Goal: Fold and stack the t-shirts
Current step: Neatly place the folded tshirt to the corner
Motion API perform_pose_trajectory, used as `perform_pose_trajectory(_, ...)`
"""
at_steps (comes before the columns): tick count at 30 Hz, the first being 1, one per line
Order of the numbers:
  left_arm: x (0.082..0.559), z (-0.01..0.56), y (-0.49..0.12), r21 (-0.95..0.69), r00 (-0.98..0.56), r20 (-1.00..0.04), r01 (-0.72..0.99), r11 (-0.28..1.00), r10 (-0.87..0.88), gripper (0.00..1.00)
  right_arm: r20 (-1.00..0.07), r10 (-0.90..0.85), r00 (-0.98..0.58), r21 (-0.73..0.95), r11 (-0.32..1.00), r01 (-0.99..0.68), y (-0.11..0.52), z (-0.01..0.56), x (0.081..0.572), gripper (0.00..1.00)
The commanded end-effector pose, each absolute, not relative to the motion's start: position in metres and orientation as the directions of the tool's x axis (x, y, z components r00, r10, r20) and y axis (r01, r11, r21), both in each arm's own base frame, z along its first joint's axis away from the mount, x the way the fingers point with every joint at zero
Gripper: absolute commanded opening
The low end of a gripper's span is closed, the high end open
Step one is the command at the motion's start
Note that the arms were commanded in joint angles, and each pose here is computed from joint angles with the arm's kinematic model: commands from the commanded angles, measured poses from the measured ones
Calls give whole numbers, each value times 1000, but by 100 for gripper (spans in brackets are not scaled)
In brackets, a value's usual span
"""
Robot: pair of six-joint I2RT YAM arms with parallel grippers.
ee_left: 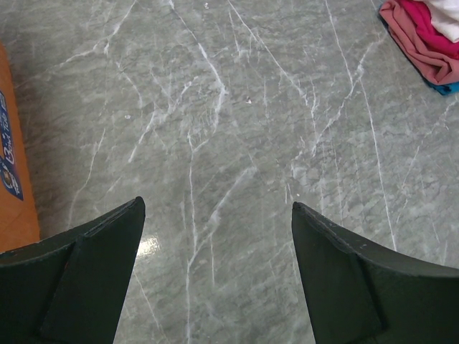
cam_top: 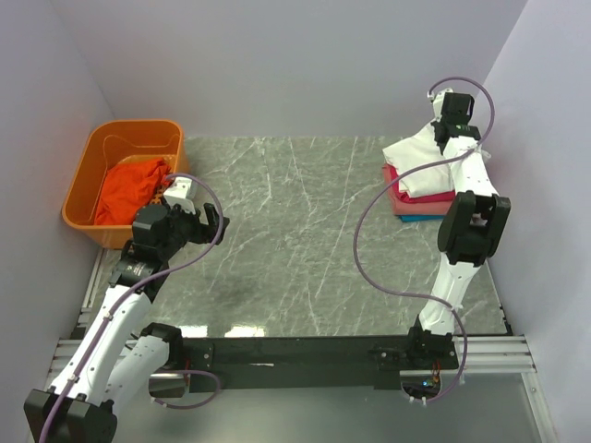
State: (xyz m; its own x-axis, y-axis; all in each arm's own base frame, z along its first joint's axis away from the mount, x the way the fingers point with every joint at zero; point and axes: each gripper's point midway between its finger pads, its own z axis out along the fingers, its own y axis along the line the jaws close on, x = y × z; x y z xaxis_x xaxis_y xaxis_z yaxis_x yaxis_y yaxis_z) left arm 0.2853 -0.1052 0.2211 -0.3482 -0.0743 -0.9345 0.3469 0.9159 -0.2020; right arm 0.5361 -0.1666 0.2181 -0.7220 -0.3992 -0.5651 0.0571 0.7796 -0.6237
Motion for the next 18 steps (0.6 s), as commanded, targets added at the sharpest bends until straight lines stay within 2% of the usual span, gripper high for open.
perform_pose_trajectory(1, 288, 223, -105, -182, -329, -943, 357, 916, -59, 88, -596, -388, -703, -654, 742, 145, -190, 225, 546, 0)
perform_pose_trajectory(18, 291, 217, -104, -181, -348, -936, 345, 921, -53, 89, -527, -344, -777, -683, 715, 147, -225, 170, 542, 1)
